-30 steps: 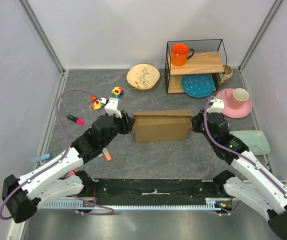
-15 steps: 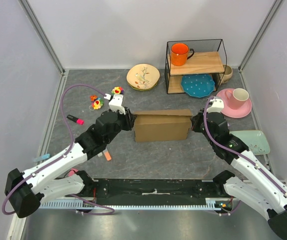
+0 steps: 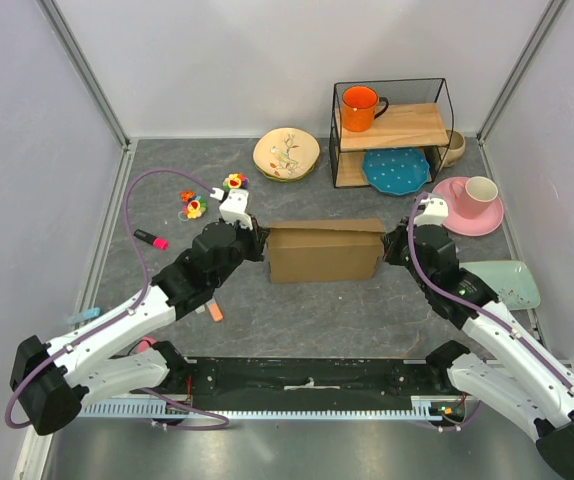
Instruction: Fold the paper box
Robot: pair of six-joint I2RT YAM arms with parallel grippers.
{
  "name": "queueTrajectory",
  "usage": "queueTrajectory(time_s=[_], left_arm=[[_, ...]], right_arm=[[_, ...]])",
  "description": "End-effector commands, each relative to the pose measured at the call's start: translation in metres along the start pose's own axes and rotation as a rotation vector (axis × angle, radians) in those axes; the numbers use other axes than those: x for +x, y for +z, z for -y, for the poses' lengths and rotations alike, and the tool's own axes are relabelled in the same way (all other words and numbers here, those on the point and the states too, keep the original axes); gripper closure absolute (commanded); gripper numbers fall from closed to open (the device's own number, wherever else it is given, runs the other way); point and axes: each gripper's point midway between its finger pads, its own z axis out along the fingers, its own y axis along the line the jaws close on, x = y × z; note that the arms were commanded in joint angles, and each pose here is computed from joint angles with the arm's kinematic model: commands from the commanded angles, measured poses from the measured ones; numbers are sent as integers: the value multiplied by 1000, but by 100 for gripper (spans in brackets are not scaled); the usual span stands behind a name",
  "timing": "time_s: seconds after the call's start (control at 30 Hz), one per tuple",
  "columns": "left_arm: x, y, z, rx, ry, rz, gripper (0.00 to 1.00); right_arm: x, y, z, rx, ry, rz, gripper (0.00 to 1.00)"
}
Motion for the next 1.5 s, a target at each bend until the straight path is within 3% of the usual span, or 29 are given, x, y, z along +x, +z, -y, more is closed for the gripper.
queueTrajectory(time_s=[0.0,0.5,0.6,0.7,0.9,1.03,1.47], left_arm=[[-10,1,7,46,-1,77,98],[73,-1,-14,7,-101,-69,98],[80,0,-15,-2,-98,-82,98],[83,0,-15,-6,-88,-91,98],[84,1,-17,-17,-81,-91,98],[83,0,-16,-18,-80,-92,98],[78,0,-14,-13,-73,-88,98]], right_arm=[[26,-5,15,49,-26,-100,100],[16,-10,14,53,-30,-83,100],[10,-11,12,49,-24,-71,95],[0,-15,9,43,-21,-50,83],[-27,-23,0,29,-16,8,71],[-43,-28,-4,21,-17,43,68],[-32,-18,0,38,-42,14,69]])
